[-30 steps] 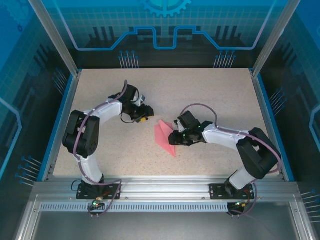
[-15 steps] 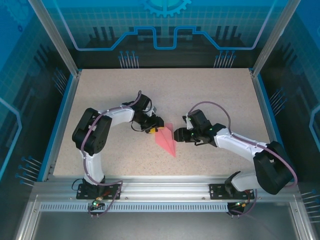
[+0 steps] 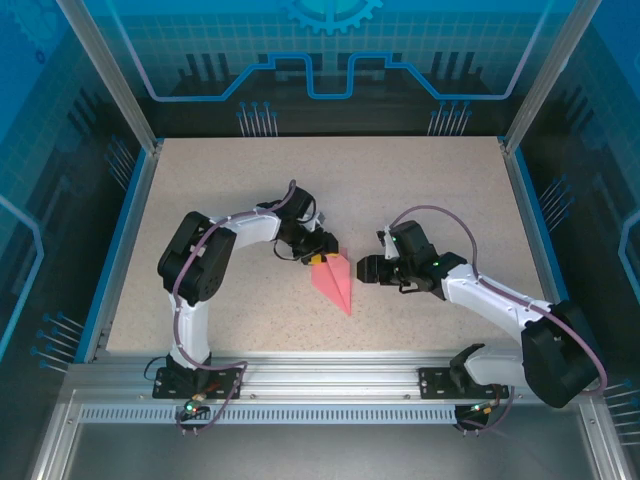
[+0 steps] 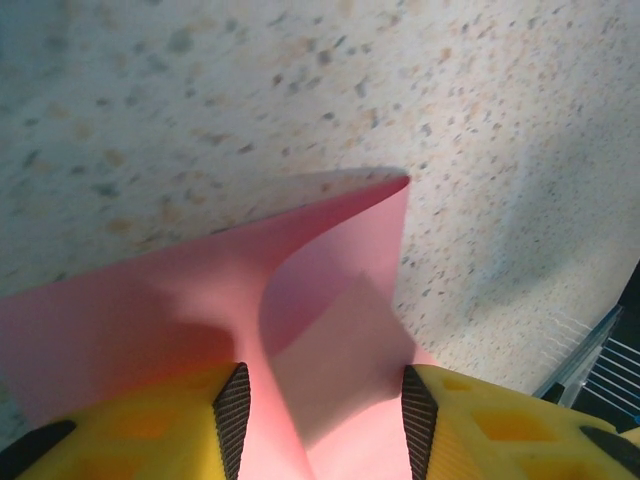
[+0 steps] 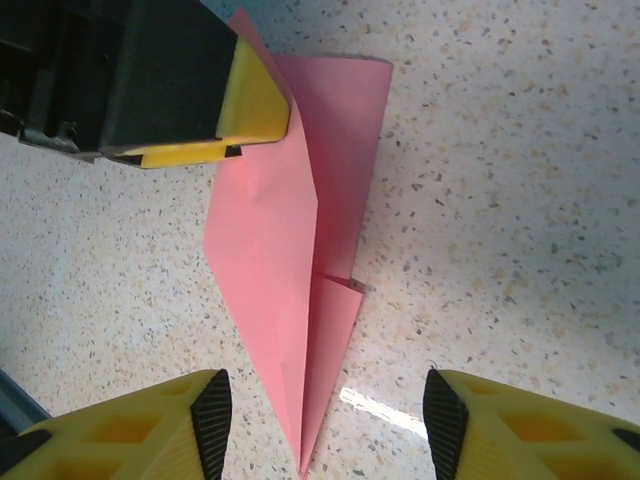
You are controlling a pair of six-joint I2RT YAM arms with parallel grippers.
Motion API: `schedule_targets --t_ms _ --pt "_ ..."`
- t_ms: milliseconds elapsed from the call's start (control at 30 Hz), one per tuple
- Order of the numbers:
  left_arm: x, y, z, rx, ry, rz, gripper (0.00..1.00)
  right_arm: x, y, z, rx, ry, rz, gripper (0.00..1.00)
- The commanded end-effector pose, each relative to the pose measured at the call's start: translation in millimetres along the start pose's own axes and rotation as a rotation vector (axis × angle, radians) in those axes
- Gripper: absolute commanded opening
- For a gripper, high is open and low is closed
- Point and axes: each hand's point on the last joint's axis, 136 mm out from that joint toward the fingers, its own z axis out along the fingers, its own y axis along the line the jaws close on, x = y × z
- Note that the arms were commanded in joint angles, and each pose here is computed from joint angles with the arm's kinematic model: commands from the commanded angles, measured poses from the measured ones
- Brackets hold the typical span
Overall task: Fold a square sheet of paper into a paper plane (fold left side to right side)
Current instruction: Turn over the paper at the center of the table.
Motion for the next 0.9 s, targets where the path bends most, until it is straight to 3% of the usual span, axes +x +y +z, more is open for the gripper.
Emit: schedule_targets --t_ms 0,233,367,667,867 --pt "-0.1 -13.5 4.1 0.036 0.029 -0.004 0.46 1.4 -1.0 -5.0 -0.036 -0.006 0.024 0.57" --pt "-4.3 -27.4 -1.7 0.064 0.012 0.025 0.18 10.2 1.7 -7.5 -0.126 0.039 0.054 0.74" --pt "-11.3 -41.9 -22.8 0.076 -0.034 0.055 0.11 14.3 8.0 -9.0 -0.203 0.066 0.073 0.99" --pt "-35.1 -74.6 -86.0 0.169 -0.157 0.06 0.08 21.4 37.7 -7.8 -0.457 0.127 0.149 1.0" --pt "-38.6 -91.1 -106.3 0.226 -0.184 0.066 0.07 17.8 54.8 -4.1 -0.574 0.171 0.197 1.0"
